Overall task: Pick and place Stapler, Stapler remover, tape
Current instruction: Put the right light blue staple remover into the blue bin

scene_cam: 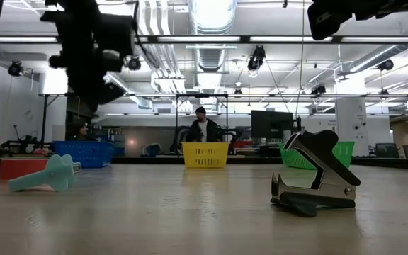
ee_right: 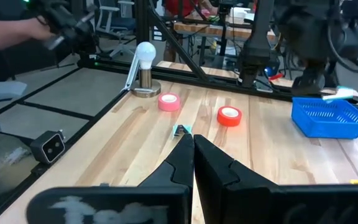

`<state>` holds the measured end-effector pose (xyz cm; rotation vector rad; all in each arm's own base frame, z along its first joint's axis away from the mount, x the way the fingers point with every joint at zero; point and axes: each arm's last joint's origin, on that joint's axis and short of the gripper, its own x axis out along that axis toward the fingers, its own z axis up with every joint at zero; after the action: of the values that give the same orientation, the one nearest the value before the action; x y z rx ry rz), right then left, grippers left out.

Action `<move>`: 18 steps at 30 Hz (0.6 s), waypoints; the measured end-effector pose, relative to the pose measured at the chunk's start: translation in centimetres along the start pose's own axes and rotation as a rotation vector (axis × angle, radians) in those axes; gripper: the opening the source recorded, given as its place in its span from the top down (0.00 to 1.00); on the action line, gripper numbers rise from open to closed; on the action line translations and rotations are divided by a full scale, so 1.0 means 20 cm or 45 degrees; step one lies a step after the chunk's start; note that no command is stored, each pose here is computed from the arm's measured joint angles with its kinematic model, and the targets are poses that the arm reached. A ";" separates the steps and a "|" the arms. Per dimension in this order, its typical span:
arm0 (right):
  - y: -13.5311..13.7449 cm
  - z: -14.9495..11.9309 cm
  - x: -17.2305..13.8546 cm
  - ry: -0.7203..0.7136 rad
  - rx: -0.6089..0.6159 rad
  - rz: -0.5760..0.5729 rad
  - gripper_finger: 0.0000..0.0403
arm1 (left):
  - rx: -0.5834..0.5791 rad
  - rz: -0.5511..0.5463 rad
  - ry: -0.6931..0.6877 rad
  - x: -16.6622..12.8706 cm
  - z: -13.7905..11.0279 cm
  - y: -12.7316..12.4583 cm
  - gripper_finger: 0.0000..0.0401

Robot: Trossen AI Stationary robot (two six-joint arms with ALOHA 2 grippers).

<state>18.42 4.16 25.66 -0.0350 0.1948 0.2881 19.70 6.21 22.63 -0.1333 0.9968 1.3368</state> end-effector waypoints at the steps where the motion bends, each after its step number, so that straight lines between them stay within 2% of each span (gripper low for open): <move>1: 0.00 0.00 0.00 0.000 0.000 0.000 0.98 | -0.037 0.012 0.042 0.03 -0.01 0.01 0.97; 4: 0.00 0.00 0.00 0.000 0.000 0.000 0.98 | -0.095 0.037 0.100 0.11 -0.02 0.03 0.97; 8: 0.00 0.00 0.00 -0.001 -0.004 0.000 0.98 | -0.127 -0.017 0.175 0.19 -0.01 0.05 0.97; 13: 0.00 0.00 0.00 -0.002 -0.004 0.000 0.98 | -0.148 -0.046 0.175 0.28 0.03 0.08 0.97; 18: 0.00 0.00 0.00 -0.002 0.000 0.000 0.98 | -0.182 -0.161 0.197 0.34 0.08 0.10 0.97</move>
<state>18.42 4.16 25.66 -0.0345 0.1930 0.2877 18.19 12.74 20.06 -0.4073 1.0046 1.2955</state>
